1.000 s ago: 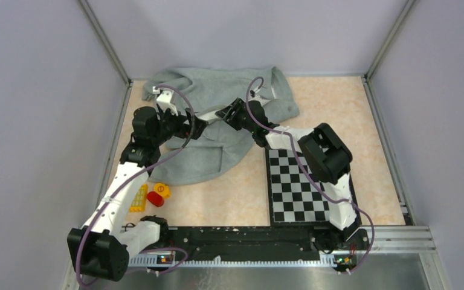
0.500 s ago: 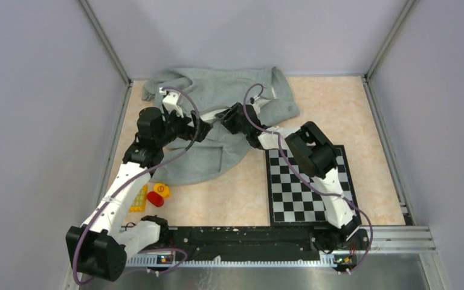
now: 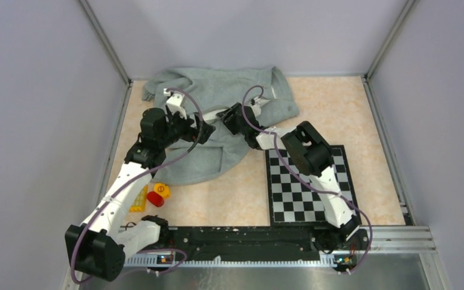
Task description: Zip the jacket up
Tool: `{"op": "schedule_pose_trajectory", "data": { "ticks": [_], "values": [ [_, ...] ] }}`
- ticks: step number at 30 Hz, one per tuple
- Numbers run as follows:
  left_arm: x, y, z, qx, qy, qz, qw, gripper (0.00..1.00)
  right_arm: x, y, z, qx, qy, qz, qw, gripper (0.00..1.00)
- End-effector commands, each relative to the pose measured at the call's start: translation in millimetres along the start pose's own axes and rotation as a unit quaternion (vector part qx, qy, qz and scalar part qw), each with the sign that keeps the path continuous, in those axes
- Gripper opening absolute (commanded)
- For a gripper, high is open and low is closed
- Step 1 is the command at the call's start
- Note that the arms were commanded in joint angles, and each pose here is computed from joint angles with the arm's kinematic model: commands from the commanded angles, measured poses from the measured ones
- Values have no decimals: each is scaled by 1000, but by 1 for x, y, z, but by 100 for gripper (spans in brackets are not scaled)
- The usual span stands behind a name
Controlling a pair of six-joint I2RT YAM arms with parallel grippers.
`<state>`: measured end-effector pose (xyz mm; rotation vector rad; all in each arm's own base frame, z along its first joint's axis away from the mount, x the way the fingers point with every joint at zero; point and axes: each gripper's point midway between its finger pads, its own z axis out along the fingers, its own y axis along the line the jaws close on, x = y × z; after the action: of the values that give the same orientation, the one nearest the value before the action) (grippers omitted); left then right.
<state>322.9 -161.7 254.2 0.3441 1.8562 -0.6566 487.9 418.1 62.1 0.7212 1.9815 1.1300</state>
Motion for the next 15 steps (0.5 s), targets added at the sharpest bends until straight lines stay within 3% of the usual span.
{"op": "schedule_pose_trajectory", "data": {
  "ticks": [1, 5, 8, 15],
  "values": [
    [-14, -4, 1, 5, -18, 16, 1000, 99, -17, 14, 10, -26, -21, -5, 999, 50],
    [-13, -6, 2, 11, -16, 14, 1000, 99, -28, 22, 1, -34, -25, -23, 999, 26],
    [-13, -5, 2, 8, -18, 15, 1000, 99, -36, 30, -11, -28, -25, -36, 999, 0],
    [-5, 0, 9, 10, -2, 3, 1000, 99, -44, 43, -55, 27, 36, -46, 998, 0]
  ]
}}
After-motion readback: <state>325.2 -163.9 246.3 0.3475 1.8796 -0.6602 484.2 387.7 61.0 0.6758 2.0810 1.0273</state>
